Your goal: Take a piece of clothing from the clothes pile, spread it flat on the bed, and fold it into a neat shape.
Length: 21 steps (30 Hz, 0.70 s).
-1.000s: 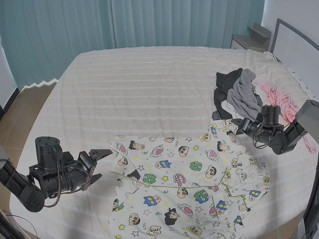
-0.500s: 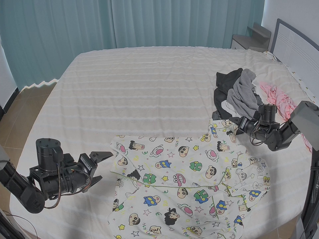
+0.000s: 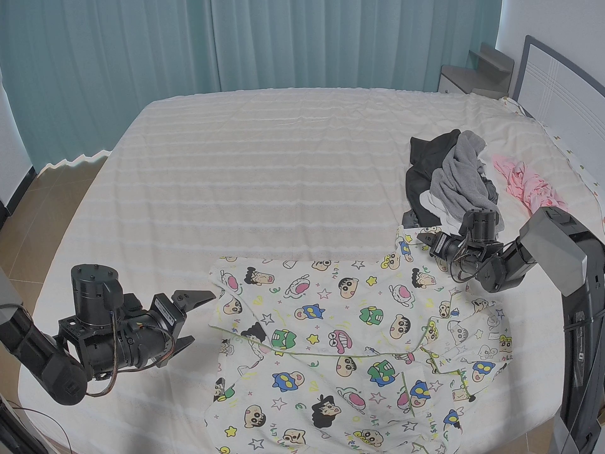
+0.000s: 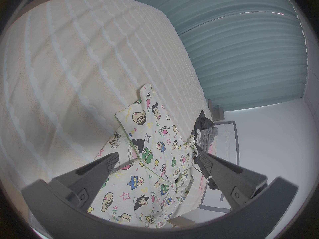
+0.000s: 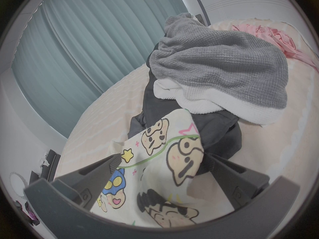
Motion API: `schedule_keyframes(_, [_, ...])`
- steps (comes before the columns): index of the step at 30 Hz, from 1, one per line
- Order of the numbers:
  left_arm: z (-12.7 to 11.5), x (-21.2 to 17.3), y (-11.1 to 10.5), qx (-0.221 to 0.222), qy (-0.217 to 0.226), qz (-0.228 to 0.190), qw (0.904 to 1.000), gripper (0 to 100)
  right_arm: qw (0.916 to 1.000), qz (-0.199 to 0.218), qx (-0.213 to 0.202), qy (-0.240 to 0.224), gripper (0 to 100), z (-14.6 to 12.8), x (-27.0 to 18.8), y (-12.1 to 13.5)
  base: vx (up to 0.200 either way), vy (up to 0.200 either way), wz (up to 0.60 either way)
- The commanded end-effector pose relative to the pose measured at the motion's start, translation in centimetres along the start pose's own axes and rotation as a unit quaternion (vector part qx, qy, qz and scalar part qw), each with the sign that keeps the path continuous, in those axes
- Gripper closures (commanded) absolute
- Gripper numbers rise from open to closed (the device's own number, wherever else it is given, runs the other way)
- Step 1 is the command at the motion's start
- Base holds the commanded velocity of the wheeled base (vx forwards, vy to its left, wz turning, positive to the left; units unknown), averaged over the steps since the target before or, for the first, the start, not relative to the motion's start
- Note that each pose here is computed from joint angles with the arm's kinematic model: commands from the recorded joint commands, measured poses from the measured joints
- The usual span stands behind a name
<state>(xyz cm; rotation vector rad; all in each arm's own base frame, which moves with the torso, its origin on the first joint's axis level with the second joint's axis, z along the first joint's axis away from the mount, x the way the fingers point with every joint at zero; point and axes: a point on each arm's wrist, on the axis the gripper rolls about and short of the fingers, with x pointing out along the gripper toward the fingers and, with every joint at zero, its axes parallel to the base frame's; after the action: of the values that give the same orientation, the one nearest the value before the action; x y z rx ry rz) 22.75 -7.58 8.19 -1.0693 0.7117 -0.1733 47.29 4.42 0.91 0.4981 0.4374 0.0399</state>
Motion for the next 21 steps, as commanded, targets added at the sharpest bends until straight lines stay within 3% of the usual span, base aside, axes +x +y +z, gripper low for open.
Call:
schedule_keyframes(1, [0.0,0.1,0.0,-0.001,0.001,0.001,1.0,0,1.0,-0.008,-0.002,-0.005,100,-0.2,0.2,0.0,0.0,0.0,0.0])
schedule_keyframes(13, [0.0,0.1,0.1,-0.001,0.0,0.002,1.0,0,0.9992,-0.002,-0.003,-0.041,100,2.6,-1.5,1.4,0.0,0.0,0.0])
schedule_keyframes(21, [0.0,0.0,0.0,-0.001,0.0,0.001,1.0,0,0.9986,-0.002,-0.004,-0.052,100,3.0,-1.2,1.5,0.0,0.0,0.0])
